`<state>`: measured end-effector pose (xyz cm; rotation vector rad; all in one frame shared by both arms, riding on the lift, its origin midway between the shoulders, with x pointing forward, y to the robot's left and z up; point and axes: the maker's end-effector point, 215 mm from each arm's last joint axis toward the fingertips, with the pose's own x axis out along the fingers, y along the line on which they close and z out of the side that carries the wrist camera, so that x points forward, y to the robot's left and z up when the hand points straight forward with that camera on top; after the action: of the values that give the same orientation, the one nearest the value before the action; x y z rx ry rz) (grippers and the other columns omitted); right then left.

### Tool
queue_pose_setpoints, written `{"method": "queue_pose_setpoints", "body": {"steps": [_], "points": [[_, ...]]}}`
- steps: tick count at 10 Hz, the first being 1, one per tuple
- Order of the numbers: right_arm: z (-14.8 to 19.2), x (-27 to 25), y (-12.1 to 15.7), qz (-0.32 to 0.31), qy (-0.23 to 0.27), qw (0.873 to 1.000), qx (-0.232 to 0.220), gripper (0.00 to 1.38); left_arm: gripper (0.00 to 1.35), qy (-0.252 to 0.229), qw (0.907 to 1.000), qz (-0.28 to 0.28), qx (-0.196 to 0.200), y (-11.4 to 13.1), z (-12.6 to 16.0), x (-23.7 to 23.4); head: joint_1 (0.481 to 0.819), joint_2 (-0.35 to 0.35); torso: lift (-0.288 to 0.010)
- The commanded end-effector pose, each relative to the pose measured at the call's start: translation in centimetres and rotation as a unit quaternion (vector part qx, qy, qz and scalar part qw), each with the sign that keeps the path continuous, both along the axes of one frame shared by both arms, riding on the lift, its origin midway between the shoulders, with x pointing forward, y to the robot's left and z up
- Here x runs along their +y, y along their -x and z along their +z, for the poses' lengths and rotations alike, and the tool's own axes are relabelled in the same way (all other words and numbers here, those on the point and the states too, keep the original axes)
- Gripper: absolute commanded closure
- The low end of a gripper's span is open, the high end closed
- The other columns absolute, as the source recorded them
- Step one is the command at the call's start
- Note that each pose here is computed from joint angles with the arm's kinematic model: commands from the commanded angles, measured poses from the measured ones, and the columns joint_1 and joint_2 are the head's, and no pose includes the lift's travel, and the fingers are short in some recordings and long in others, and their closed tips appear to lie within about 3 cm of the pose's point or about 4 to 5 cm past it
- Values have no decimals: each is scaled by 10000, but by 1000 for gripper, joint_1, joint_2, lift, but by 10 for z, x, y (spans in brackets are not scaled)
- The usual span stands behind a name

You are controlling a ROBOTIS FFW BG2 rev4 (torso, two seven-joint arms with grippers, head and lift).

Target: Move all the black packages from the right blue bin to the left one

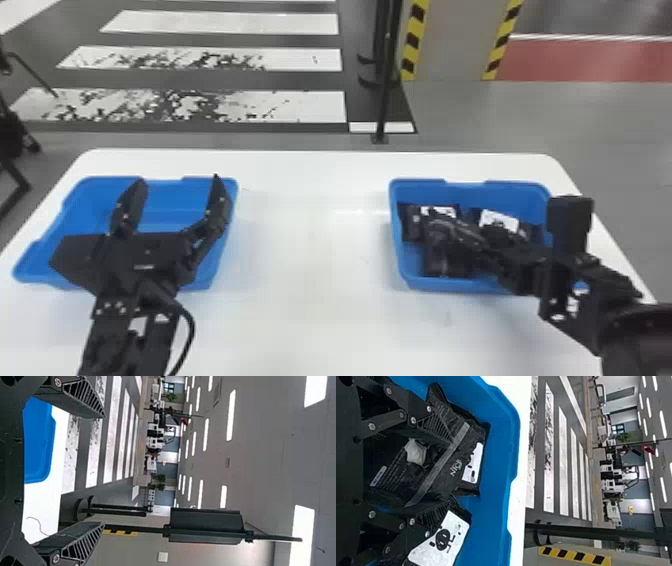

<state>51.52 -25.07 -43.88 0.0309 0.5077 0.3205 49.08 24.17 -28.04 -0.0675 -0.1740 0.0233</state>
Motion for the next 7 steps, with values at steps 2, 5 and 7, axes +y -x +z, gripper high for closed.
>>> {"method": "queue_pose_setpoints", "body": {"steps": [2,5,7], "points": [[-33,18,4,190,-284,9980,539,802,102,0,10000,-2,9,-1,-1,0,695,-4,-175],[-29,34,6,217,-800,9955,467,1145,102,4,10000,13,8,0,-2,1,695,15,-175],[-5,41,5,189,-1066,9941,102,1150,102,-48,9996,15,-288,4,16,-1,695,30,-175]]}}
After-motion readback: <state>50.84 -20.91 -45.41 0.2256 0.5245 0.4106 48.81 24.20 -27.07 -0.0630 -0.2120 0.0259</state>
